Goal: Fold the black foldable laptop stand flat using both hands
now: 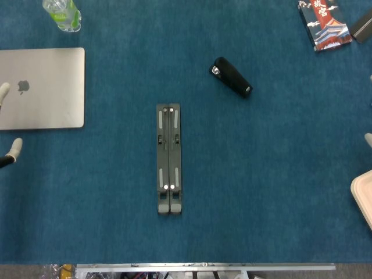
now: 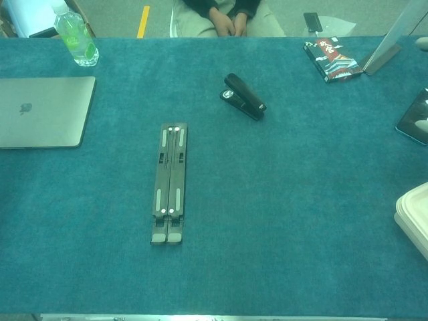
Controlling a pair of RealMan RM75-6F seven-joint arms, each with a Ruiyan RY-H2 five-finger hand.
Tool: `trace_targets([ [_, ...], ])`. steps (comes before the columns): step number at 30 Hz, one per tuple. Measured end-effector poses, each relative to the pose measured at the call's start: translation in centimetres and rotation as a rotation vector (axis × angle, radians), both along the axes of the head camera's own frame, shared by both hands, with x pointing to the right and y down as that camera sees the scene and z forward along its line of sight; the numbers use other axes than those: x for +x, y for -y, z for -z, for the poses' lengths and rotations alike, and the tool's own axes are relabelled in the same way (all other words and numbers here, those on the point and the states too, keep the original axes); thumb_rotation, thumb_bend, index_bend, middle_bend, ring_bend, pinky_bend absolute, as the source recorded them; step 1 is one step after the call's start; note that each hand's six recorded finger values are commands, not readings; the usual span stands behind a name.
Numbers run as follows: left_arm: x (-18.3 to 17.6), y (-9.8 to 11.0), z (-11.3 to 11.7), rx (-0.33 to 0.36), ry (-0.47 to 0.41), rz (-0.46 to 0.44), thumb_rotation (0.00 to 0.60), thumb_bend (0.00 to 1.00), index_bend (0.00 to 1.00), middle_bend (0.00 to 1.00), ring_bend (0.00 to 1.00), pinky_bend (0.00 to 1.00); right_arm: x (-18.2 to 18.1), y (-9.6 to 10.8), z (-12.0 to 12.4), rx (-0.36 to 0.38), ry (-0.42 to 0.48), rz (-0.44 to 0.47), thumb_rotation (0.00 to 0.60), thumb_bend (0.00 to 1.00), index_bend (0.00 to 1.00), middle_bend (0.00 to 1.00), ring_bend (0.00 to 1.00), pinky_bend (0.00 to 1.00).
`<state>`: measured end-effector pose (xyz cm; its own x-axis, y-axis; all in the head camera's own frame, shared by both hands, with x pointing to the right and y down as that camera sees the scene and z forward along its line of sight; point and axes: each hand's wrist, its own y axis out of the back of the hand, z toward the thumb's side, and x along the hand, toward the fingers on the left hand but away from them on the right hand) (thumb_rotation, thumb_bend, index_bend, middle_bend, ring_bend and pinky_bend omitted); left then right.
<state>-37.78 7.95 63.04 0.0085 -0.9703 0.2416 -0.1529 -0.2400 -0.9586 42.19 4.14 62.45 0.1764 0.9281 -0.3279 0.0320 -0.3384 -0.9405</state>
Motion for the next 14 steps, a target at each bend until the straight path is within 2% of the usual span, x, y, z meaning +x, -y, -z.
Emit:
trace_targets([
  [10, 0.3, -0.5, 0.6, 0.015, -0.001, 0.007, 0.600, 0.29, 0.00, 0.00, 0.00, 0.00, 0.2, -1.0, 2.2, 0.061, 0.010, 0.008, 0.600, 0.19, 0.00, 0.12, 0.00, 0.12],
  [14, 0.6, -0.6, 0.7, 0.013, -0.005, 0.002, 0.600, 0.29, 0.00, 0.00, 0.00, 0.00, 0.7, -1.3, 2.5, 0.063, 0.007, -0.001, 0.600, 0.19, 0.00, 0.12, 0.00, 0.12],
])
